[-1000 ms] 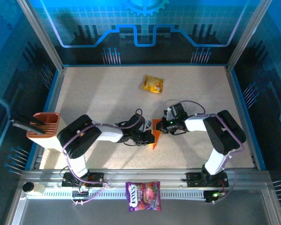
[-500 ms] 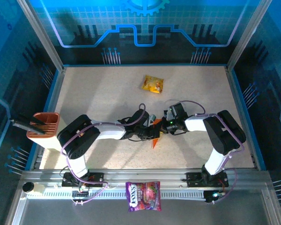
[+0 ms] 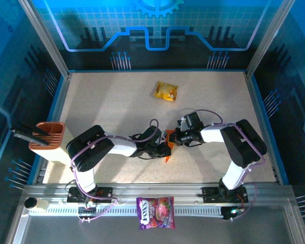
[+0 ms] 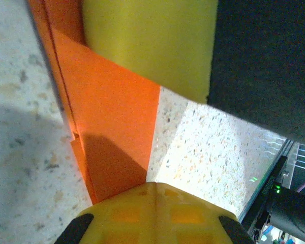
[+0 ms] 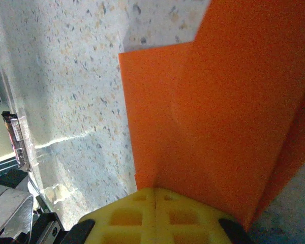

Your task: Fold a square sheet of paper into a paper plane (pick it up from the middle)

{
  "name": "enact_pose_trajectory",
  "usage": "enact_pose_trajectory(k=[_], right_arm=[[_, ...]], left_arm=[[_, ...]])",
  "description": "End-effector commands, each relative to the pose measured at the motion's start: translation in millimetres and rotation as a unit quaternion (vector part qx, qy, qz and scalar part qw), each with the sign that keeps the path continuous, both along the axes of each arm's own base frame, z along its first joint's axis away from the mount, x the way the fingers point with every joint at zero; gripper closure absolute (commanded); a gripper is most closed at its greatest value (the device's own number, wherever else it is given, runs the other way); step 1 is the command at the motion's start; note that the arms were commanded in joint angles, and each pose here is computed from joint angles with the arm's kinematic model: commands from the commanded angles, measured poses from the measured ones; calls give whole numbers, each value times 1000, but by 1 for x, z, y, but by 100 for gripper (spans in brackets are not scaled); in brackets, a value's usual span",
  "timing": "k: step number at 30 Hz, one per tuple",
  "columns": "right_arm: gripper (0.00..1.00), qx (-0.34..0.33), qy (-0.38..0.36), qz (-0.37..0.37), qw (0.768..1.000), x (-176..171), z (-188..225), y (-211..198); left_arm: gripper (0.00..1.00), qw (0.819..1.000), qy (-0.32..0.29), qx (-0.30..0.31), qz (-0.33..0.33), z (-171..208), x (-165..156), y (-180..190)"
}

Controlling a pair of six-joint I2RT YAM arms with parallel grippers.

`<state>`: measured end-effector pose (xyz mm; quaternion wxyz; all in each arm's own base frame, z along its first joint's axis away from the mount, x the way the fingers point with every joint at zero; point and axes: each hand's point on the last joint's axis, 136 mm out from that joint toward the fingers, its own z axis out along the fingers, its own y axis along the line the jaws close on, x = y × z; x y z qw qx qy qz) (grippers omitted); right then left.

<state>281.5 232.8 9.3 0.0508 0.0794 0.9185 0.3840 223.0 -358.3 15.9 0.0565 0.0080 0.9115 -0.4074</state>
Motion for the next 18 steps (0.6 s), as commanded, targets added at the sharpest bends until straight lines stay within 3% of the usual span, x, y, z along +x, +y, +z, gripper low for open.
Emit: enact_pose_trajectory(k=[1, 12, 18], right_arm=[[94, -89, 79, -16, 993, -33, -48, -34], [94, -92, 80, -15, 992, -34, -50, -35], [94, -90, 79, -15, 993, -33, -49, -34]], left_arm=[[94, 996, 65, 55, -28, -28, -50, 22], [93, 991, 72, 99, -53, -36, -91, 40], [93, 993, 66, 84, -53, -28, -103, 49]])
